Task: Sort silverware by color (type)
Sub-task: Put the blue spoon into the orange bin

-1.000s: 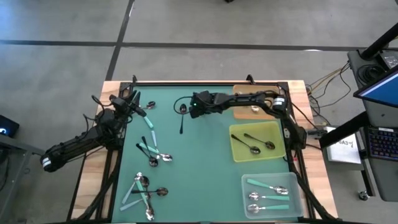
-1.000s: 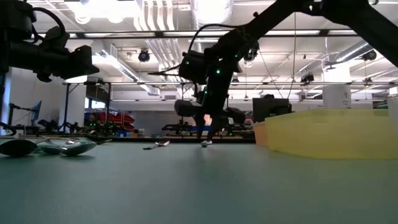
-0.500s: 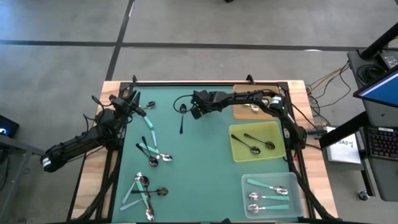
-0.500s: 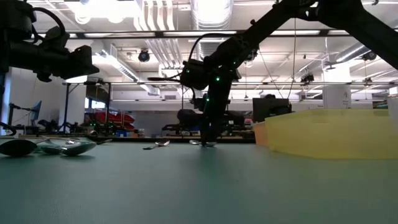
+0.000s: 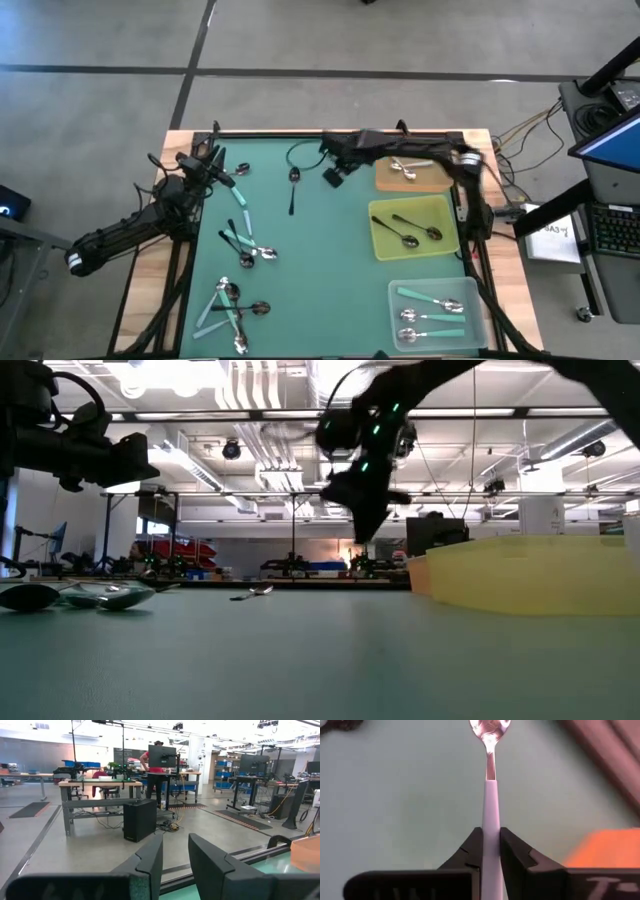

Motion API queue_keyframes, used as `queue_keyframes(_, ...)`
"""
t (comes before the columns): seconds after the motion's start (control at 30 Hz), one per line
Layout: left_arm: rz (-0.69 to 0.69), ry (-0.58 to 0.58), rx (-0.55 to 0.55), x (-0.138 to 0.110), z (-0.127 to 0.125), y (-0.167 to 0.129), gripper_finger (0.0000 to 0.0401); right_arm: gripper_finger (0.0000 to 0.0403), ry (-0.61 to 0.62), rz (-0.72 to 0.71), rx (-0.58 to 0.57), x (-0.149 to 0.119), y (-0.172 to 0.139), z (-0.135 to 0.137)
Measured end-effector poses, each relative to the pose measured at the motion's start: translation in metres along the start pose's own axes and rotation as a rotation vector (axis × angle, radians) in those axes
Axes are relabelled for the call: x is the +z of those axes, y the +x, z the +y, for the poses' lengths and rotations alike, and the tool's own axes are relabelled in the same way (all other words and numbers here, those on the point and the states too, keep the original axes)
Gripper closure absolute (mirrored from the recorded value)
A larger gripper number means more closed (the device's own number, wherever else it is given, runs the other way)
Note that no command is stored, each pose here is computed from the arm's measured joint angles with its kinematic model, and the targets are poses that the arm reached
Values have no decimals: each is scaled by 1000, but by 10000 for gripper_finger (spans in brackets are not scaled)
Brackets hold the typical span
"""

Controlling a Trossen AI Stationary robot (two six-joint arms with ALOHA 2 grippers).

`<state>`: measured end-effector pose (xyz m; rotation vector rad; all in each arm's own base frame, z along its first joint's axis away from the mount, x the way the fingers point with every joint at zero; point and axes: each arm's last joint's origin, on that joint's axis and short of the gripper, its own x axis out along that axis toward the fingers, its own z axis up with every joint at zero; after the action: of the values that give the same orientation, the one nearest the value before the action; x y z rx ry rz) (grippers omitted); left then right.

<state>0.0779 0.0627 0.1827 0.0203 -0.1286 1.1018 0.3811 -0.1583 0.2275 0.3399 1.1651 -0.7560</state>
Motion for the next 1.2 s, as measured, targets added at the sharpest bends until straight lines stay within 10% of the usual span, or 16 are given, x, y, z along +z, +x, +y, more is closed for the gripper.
queue_keyframes(0.33,0,0,0,0,0,0,324,375,-22,74,-231,-50,-97,-63)
queue_keyframes(0.73,0,0,0,0,0,0,324,375,173,112,-203,-147,-55,-108)
queue_keyframes(1.2,0,0,0,0,0,0,324,292,146,39,-189,-154,-38,-107)
